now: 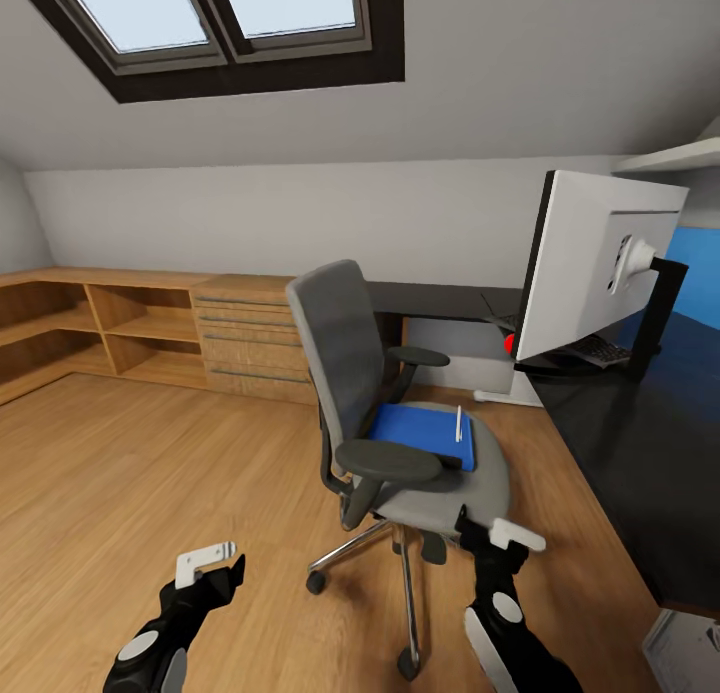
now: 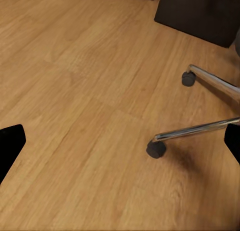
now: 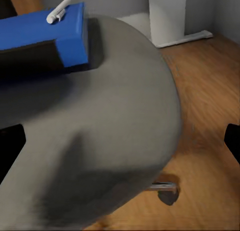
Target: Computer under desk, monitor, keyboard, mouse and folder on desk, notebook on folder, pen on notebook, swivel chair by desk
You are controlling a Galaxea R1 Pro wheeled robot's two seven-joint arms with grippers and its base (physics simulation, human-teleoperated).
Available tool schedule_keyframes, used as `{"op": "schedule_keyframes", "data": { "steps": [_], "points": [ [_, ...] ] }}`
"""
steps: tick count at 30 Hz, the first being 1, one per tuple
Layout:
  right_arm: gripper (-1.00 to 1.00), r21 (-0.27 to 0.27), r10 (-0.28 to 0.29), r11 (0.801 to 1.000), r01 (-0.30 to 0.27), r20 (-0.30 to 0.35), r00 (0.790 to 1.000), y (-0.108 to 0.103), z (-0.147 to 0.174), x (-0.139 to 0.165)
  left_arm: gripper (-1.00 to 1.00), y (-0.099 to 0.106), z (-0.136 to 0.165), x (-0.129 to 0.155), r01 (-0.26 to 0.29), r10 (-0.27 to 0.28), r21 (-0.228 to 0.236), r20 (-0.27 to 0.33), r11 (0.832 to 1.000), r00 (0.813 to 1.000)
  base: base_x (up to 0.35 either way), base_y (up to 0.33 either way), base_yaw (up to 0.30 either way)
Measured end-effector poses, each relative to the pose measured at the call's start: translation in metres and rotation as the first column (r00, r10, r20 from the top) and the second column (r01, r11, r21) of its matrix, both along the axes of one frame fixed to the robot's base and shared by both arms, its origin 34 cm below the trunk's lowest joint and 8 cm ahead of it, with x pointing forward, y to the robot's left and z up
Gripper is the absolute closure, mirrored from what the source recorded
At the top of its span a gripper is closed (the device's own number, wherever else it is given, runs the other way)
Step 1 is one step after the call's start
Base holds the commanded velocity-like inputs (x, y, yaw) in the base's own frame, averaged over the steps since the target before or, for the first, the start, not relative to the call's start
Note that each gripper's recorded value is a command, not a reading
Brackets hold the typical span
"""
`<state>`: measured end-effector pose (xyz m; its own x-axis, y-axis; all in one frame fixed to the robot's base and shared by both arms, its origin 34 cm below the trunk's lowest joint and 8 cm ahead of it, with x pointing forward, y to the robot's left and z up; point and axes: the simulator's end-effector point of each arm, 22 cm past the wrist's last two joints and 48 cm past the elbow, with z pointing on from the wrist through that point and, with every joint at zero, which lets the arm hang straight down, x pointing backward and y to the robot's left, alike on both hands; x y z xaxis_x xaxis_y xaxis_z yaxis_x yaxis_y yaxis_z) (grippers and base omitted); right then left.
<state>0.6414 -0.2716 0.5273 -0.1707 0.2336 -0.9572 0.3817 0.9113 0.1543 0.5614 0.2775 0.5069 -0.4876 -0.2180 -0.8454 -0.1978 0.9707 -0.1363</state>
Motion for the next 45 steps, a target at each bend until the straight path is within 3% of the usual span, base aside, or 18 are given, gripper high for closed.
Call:
{"op": "schedule_keyframes", "data": {
  "steps": [4,6,11,17,32,36,40,45],
  "points": [
    [-1.00,0.060,-0.030,0.998,0.031,-0.012,0.999,-0.019,-0.004,0.003,-1.00,0.001,0.001,0.000,-0.002,0.002,0.000,0.001,1.000,1.000,0.000,0.000,0.000],
    [-1.00,0.129,-0.082,0.988,0.083,-0.017,0.997,-0.046,-0.008,0.002,-1.00,0.001,0.001,0.000,-0.003,0.003,0.001,0.002,1.000,1.000,0.000,0.000,0.000],
    [-1.00,0.215,-0.094,0.972,0.095,-0.013,0.995,-0.060,-0.014,0.003,-1.00,0.002,0.001,0.000,-0.003,0.003,0.002,0.002,1.000,1.000,0.000,0.000,0.000],
    [-1.00,0.240,-0.122,0.963,0.124,-0.020,0.992,-0.073,-0.021,-0.001,-1.00,0.002,0.001,0.000,-0.004,0.004,0.003,0.002,1.000,1.000,0.000,0.000,0.000],
    [-1.00,0.255,-0.133,0.957,0.134,-0.025,0.991,-0.076,-0.023,-0.002,-1.00,0.002,-0.002,-0.001,-0.004,0.004,0.004,-0.005,1.000,1.000,0.079,0.000,0.000],
    [-1.00,0.302,-0.150,0.941,0.154,-0.036,0.988,-0.076,-0.028,-0.004,-1.00,0.002,-0.002,-0.001,-0.005,0.005,0.004,-0.004,1.000,1.000,0.163,0.000,0.000],
    [-1.00,0.374,-0.174,0.909,0.183,-0.057,0.983,-0.075,-0.037,-0.008,-1.00,0.001,-0.002,-0.001,-0.002,0.002,0.004,-0.003,1.000,1.000,0.210,0.000,0.000],
    [-1.00,0.388,-0.177,0.902,0.189,-0.067,0.982,-0.074,-0.040,-0.009,-1.00,0.001,-0.003,-0.001,-0.001,0.001,0.002,-0.005,1.000,1.000,0.189,0.000,0.000]
  ]
}}
